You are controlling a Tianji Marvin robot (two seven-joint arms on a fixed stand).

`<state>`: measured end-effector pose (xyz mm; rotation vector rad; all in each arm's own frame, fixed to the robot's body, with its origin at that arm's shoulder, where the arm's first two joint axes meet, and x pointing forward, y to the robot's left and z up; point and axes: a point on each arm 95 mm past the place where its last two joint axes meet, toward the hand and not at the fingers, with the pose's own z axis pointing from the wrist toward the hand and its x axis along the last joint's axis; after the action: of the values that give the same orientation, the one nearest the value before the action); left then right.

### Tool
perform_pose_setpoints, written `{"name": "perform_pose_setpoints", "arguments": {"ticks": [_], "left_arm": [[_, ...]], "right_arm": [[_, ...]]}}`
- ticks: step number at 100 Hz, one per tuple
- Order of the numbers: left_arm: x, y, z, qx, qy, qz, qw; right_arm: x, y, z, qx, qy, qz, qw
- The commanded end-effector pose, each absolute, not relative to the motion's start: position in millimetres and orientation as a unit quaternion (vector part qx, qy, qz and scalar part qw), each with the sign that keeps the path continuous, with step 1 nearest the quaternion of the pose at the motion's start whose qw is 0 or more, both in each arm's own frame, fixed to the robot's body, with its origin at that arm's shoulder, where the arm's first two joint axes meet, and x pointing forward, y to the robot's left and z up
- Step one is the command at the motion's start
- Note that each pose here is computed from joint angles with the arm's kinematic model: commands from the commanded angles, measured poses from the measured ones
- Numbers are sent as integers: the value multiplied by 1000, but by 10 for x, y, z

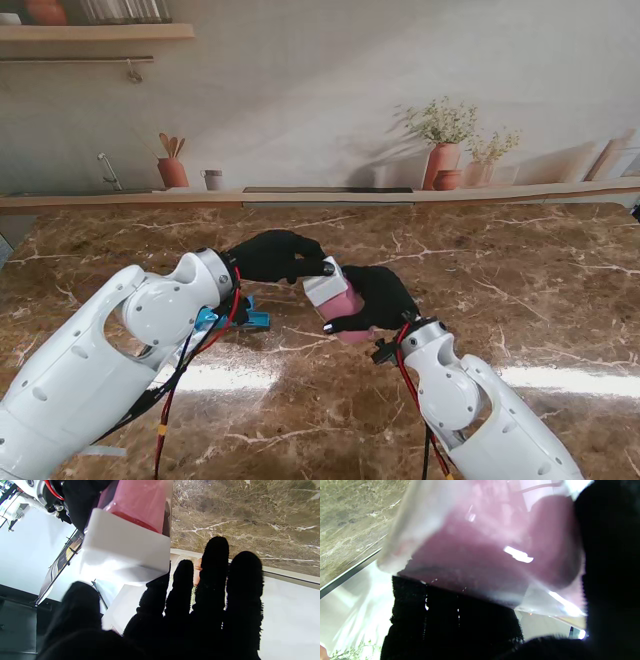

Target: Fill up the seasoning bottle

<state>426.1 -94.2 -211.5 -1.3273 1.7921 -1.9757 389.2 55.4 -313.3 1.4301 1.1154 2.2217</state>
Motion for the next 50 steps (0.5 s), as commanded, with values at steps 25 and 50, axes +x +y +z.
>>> {"name": "perform_pose_setpoints", "arguments": {"ticks": [25, 50], "left_arm": [[4270, -883, -2106, -429, 603, -669, 67], [4282, -732, -2012, -424, 611, -666, 53]], "right_arm": [[3894, 553, -3104, 497, 380, 768, 136], [3889, 538, -3104, 498, 381, 767, 137]]}}
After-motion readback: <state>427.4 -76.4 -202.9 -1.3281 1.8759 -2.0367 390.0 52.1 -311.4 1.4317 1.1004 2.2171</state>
